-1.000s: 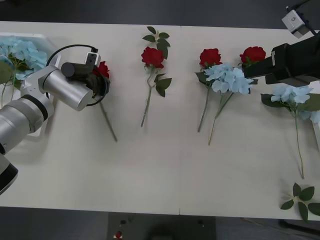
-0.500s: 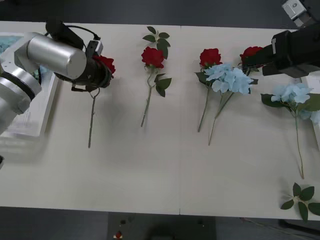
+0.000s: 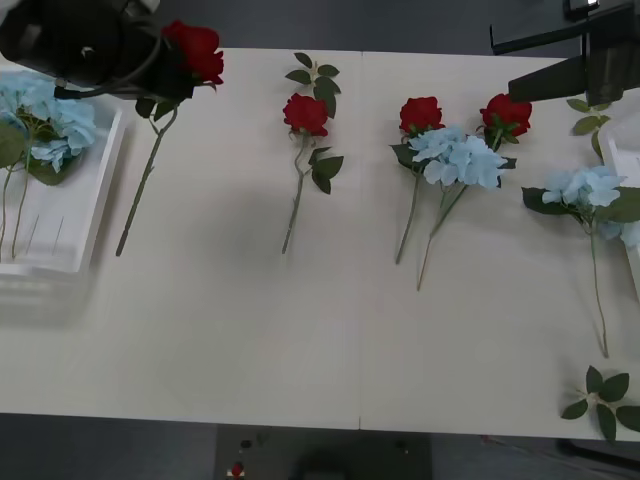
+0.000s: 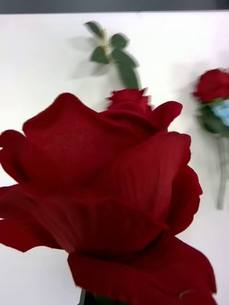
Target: Put the red flowers into the right box and the blue flowers into the left box
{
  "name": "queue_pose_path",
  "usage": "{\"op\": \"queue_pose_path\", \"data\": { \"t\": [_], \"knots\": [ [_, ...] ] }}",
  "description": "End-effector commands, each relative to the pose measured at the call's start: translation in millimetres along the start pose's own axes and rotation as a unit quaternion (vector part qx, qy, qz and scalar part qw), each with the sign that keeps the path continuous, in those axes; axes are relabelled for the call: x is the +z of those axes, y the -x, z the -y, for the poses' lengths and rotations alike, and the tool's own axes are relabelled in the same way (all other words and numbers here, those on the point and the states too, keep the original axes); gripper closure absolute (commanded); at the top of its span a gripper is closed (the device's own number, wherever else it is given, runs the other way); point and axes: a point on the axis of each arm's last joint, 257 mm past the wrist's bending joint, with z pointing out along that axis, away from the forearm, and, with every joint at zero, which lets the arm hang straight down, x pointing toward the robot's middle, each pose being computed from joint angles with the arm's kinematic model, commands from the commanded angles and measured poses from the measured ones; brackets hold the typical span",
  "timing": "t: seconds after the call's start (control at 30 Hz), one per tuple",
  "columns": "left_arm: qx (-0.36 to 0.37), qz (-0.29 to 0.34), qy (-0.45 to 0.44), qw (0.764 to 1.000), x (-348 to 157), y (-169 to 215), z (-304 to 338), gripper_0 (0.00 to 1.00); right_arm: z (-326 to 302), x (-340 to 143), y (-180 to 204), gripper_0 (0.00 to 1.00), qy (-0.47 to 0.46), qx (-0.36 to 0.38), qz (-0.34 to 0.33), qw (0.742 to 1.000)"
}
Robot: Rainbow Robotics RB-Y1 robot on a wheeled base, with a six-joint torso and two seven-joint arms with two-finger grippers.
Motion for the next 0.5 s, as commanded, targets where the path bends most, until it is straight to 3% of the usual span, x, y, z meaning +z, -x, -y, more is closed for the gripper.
{"op": "queue_pose_path", "data": {
  "t": [0.03,0.3,0.37,0.5],
  "knots": [
    [0.019,0.045,-0.145,0.988,-35.2,6.2,52.2,1.0,-20.6,-13.6,3.8,0.11,0.027,0.01,0.0,1.0],
    [0.04,0.091,-0.299,0.949,-76.9,-5.0,97.7,1.0,-19.2,23.9,-28.0,0.1,0.086,0.066,-0.008,0.994],
    [0.039,0.103,-0.33,0.937,-84.0,-3.2,110.3,1.0,-16.2,36.7,-37.8,0.0,0.096,0.078,0.007,0.992],
    [0.05,0.139,-0.381,0.913,-89.0,0.0,132.5,1.0,-5.9,62.4,-63.5,0.0,0.106,0.103,0.025,0.989]
  ]
}}
